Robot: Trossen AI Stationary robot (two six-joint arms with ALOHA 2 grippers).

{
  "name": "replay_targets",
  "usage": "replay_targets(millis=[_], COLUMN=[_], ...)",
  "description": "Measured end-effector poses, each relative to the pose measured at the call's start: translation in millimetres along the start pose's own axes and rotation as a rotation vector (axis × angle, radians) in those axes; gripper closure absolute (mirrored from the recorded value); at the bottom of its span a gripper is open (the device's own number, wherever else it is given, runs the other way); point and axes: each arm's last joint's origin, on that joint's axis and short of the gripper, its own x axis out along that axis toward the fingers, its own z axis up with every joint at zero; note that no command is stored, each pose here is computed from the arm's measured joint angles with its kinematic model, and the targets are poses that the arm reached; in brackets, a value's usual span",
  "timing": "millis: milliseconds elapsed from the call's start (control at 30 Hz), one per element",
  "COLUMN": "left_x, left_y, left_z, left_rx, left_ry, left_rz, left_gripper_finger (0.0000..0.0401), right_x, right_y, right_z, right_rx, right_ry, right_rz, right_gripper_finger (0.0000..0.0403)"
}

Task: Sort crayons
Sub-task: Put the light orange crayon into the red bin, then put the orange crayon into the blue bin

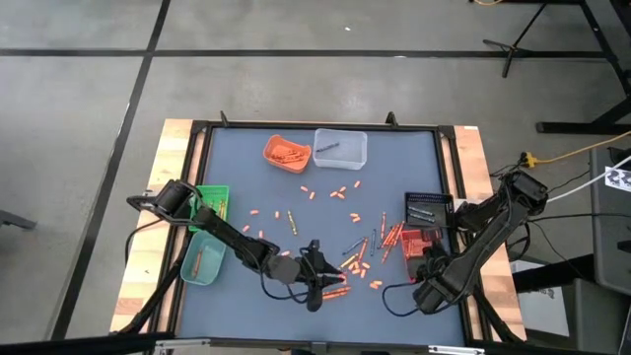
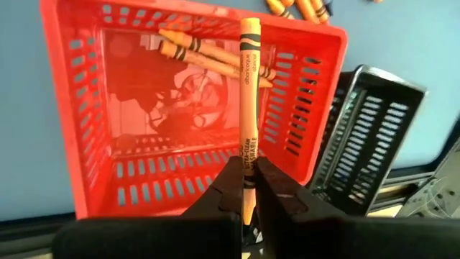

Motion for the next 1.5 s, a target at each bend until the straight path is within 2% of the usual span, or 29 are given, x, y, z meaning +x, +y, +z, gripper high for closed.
replay_targets(millis=[233, 433, 533, 667, 900, 1100, 1233, 1500], left_x=[-2, -6, -6, -6, -5, 5, 8, 8], left_y=[-6, -11, -8, -2, 3, 12, 16, 16], left_z=[-3, -10, -13, -18, -29, -60, -72, -74], left_rx=[0.003, 0.024, 0.041, 0.081, 0.111, 0.140, 0.153, 0.155], left_ry=[0.020, 0.060, 0.083, 0.117, 0.166, 0.243, 0.268, 0.272], left_rz=[-0.044, -0.040, -0.002, 0.097, 0.129, 0.134, 0.144, 0.142], left_gripper_finger=[0.0325, 0.0325, 0.0325, 0.0325, 0.0325, 0.0325, 0.0325, 0.0325], right_x=[0, 0, 0, 0, 0, 0, 0, 0], right_y=[0, 0, -1, -1, 0, 0, 0, 2], right_z=[0, 0, 1, 1, 2, 3, 3, 5], right_rx=[0.002, 0.003, 0.000, 0.000, 0.002, 0.002, 0.002, 0.009], right_ry=[0.000, -0.008, -0.029, -0.040, -0.050, -0.052, -0.052, -0.078], right_rz=[0.005, -0.005, -0.029, -0.043, -0.034, -0.033, -0.032, -0.009], right_gripper_finger=[0.0377, 0.0307, 0.0276, 0.0254, 0.0251, 0.0251, 0.0251, 0.0251])
